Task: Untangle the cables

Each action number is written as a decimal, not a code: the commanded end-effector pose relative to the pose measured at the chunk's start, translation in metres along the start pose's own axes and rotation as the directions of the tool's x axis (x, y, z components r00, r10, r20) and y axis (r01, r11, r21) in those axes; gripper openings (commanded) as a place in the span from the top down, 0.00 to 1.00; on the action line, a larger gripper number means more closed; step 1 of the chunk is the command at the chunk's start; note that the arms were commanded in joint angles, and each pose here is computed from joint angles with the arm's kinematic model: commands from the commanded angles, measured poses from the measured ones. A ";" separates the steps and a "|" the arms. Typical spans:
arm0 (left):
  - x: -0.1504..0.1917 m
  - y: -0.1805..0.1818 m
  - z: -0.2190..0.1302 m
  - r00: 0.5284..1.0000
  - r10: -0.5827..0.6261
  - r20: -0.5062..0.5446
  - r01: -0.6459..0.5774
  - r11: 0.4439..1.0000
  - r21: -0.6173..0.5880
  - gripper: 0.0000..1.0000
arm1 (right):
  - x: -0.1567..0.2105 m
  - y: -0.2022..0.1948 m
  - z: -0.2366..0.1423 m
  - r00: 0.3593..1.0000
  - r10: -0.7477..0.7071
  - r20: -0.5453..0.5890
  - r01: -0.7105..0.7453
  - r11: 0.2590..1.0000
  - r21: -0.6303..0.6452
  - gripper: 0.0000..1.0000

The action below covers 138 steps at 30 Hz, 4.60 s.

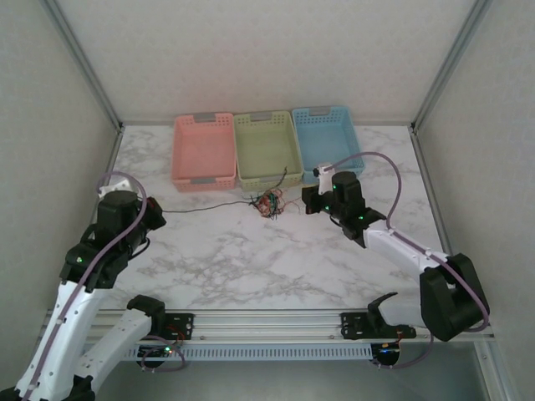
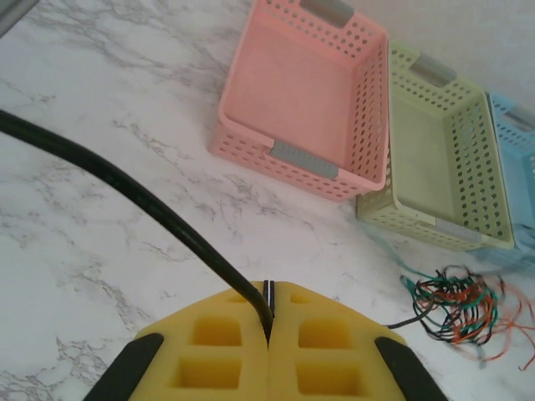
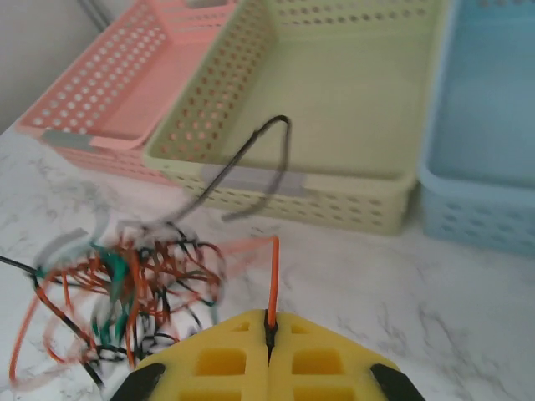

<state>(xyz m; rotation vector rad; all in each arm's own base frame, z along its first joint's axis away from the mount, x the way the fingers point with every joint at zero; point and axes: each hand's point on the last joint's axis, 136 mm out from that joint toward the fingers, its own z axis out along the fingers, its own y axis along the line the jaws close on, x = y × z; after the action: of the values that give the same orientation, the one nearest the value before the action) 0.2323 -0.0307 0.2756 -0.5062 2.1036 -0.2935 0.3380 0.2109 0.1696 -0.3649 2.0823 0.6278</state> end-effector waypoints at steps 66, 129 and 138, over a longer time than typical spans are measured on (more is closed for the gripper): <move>0.055 -0.049 0.028 0.962 0.048 -0.270 0.015 0.974 0.228 0.18 | 0.051 -0.098 -0.092 0.906 0.406 -0.122 -0.330 0.857 0.396 0.43; 0.211 -0.077 0.091 0.868 0.286 -0.406 -0.180 0.943 0.278 1.00 | 0.074 0.062 0.012 0.831 0.219 -0.512 -0.221 0.973 0.058 0.45; 0.221 -0.060 0.097 0.856 0.293 -0.426 -0.205 0.949 0.241 1.00 | 0.059 0.066 -0.017 0.847 0.142 -0.512 -0.168 0.986 -0.005 0.47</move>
<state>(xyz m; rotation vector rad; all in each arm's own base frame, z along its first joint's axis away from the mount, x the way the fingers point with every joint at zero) 0.2202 -0.1995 0.0911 -0.0360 2.5201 -0.5606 0.2752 0.2558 0.1465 -0.3507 2.6045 0.7365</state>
